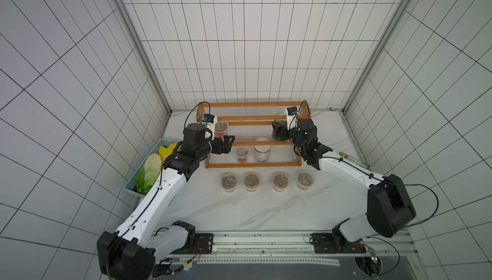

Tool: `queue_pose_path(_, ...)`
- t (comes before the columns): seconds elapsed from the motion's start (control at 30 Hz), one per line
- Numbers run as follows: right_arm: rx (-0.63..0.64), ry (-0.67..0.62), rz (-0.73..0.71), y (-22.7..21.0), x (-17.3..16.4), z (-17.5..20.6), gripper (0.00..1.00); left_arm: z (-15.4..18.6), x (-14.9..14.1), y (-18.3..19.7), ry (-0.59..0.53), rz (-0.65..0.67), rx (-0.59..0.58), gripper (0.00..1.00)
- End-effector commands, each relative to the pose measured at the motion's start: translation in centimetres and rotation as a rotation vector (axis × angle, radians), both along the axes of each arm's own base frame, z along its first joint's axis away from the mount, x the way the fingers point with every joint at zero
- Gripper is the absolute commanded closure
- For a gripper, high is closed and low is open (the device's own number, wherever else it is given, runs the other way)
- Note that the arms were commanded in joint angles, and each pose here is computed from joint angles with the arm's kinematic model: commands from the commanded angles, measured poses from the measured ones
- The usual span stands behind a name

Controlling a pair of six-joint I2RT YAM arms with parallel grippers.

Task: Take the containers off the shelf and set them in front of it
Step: 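Pick up a container from the shelf, then place the container at the center of the board.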

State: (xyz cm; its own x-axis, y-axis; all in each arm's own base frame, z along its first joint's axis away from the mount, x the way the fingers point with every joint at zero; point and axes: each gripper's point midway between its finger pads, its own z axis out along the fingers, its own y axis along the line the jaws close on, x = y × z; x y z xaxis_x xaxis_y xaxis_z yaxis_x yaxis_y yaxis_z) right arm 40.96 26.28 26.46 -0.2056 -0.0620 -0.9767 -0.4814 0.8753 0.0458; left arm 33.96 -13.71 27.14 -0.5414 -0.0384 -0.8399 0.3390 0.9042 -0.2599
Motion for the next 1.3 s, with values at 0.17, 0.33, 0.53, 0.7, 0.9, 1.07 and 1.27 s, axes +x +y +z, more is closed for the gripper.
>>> queue_pose_path(0.17, 0.064, -0.1, 0.085, 0.5, -2.1, 3.6, 0.29, 0.0, -1.1, -0.5, -0.01, -0.055, -0.022, 0.02)
queue_pose_path(0.33, 0.07, -0.094, 0.125, 0.8, -3.8, 4.1, 0.31, -0.3, -1.3, -0.5, -0.004, -0.057, -0.025, 0.01)
queue_pose_path(0.53, 0.055, -0.083, 0.173, 1.0, -5.9, 4.2, 0.32, -0.5, -1.4, -0.5, 0.0, -0.058, -0.029, 0.02)
queue_pose_path(0.7, 0.055, -0.063, 0.229, 1.2, -8.1, 4.4, 0.33, -0.4, -1.4, -0.7, 0.002, -0.069, -0.041, 0.02)
queue_pose_path(0.9, 0.003, -0.059, 0.356, 2.4, -13.6, 4.4, 0.33, -0.1, -1.4, -0.6, -0.005, -0.073, -0.041, 0.01)
queue_pose_path(1.07, -0.02, -0.052, 0.532, 5.3, -20.8, 3.1, 0.34, -0.2, -1.3, -0.6, 0.001, -0.073, -0.041, 0.01)
queue_pose_path(1.27, -0.06, -0.059, 0.805, 10.5, -28.6, 0.5, 0.33, -0.6, -1.1, -0.6, 0.012, -0.074, -0.041, 0.01)
